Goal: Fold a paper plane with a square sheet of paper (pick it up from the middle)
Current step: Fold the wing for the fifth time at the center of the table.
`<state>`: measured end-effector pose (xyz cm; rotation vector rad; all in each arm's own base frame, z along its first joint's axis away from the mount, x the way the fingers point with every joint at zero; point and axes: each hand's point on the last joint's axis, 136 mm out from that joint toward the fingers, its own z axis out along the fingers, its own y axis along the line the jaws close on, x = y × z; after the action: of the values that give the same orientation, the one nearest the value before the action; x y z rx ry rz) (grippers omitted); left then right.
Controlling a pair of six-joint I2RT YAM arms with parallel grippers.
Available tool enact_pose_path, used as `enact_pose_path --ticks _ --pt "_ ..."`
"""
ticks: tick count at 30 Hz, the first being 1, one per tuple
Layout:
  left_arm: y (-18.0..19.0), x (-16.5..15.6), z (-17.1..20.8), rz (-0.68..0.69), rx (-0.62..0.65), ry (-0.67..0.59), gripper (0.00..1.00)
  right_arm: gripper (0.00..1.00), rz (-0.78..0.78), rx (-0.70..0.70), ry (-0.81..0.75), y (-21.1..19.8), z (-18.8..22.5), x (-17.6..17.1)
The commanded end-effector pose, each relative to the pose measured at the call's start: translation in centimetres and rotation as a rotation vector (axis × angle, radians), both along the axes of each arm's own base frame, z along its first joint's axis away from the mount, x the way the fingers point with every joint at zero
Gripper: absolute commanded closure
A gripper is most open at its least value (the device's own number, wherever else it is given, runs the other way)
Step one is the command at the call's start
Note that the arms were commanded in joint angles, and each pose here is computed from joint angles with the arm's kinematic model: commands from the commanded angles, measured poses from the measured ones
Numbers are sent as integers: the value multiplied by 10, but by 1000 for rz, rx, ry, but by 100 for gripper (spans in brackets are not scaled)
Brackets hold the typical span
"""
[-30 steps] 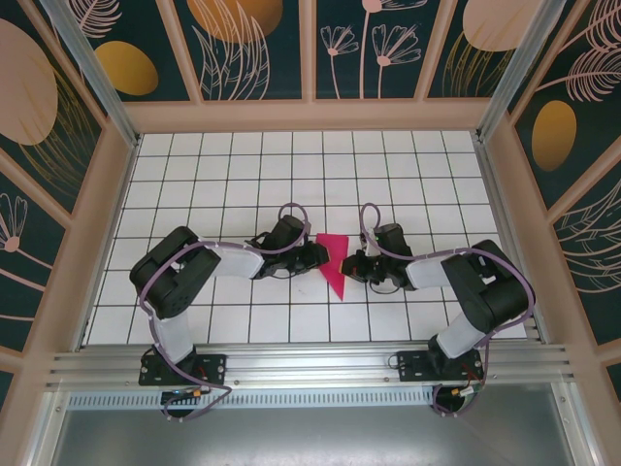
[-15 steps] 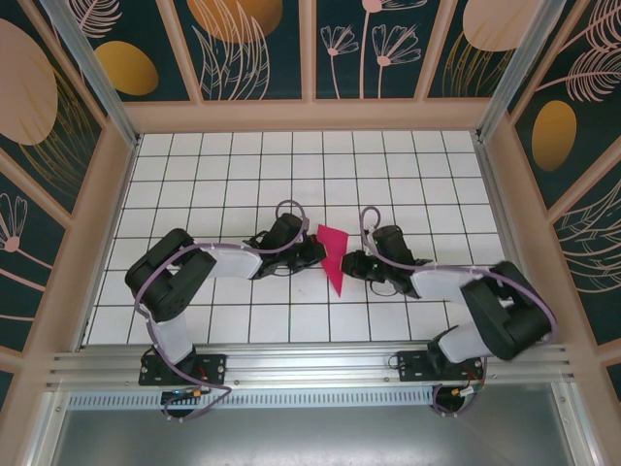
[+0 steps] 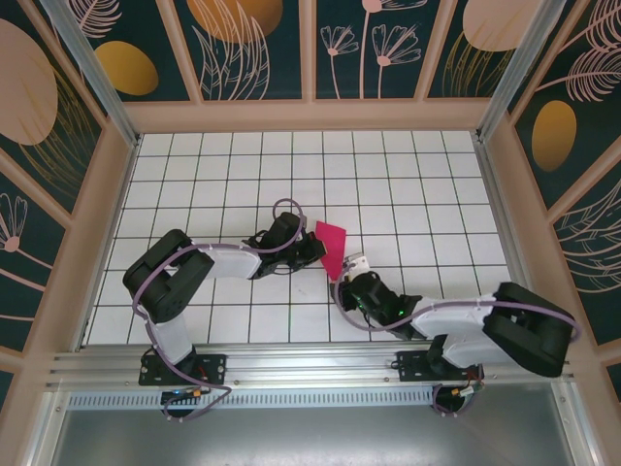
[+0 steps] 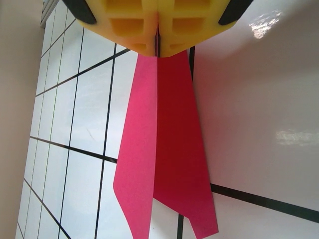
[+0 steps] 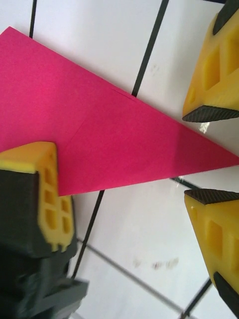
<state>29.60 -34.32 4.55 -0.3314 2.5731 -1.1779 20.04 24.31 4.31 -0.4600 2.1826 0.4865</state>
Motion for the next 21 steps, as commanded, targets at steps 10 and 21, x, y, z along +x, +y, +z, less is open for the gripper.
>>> enact_pose_path --ticks 10,21 --pt "-3 1 3 5 -5 -3 100 59 0 -244 -284 25 7 23" --pt "-4 1 2 1 -6 1 100 76 44 -343 -301 29 -5 24"
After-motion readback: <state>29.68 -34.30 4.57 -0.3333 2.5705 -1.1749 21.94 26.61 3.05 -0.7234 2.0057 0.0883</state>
